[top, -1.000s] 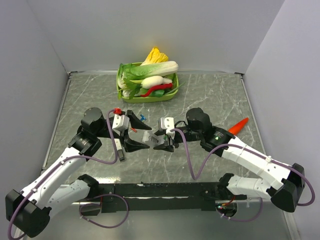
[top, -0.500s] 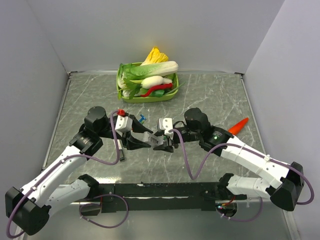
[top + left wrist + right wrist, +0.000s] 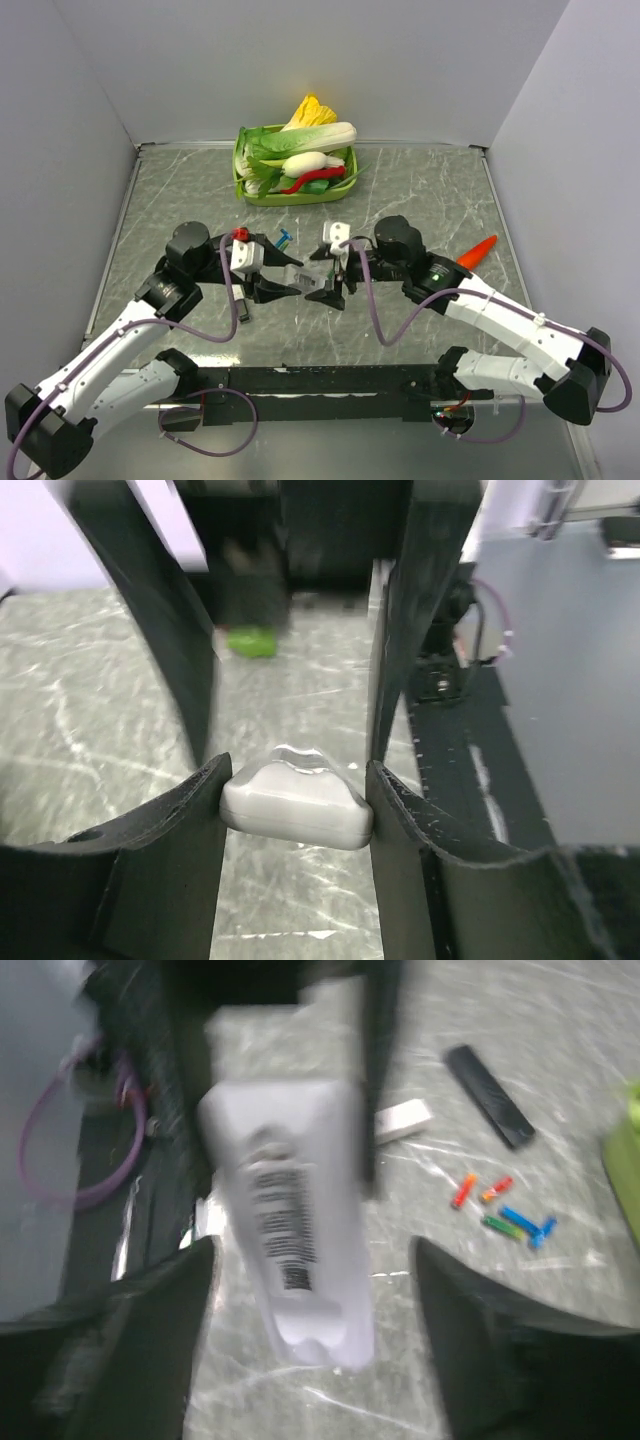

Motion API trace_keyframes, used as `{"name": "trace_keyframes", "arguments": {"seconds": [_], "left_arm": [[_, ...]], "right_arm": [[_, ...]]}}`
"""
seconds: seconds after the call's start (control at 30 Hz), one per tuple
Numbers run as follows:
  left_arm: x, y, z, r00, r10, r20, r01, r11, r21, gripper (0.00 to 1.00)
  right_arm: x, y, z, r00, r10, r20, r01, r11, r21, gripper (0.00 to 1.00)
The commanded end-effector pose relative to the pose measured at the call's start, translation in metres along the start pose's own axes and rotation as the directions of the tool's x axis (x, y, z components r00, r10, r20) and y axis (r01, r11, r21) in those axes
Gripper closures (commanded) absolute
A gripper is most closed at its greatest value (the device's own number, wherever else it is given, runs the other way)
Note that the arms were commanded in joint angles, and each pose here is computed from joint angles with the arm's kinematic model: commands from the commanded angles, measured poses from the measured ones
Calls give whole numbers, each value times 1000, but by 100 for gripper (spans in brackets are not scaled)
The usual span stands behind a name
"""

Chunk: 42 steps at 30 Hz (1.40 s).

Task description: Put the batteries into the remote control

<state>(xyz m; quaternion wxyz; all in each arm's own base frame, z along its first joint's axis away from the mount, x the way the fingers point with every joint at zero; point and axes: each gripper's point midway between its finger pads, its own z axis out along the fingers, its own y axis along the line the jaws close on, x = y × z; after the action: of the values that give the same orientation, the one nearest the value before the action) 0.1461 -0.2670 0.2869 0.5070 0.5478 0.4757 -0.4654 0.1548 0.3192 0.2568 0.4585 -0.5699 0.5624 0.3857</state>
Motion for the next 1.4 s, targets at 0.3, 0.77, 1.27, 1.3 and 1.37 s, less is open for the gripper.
{"name": "trace_keyframes", "arguments": {"seconds": [0.3, 0.77, 1.27, 1.3, 1.37], "left_arm": [[80, 21, 28, 999, -21, 49, 35, 953, -300, 99], [136, 15, 57, 984, -171, 51, 178, 926, -334, 99], [177, -5, 60, 971, -224, -88, 192, 942, -276, 97], [178, -5, 60, 969, -225, -97, 191, 941, -279, 98], [180, -6, 60, 968, -230, -103, 194, 941, -276, 98]], "right_arm": [[28, -53, -46, 714, 604, 353, -694, 546, 469, 0], [107, -35, -28, 571, 735, 365, -784, 356, 509, 0], [146, -26, -8, 488, 792, 367, -829, 290, 478, 1], [150, -24, -7, 486, 797, 358, -827, 288, 483, 1], [151, -23, -6, 481, 801, 356, -830, 287, 478, 1]]}}
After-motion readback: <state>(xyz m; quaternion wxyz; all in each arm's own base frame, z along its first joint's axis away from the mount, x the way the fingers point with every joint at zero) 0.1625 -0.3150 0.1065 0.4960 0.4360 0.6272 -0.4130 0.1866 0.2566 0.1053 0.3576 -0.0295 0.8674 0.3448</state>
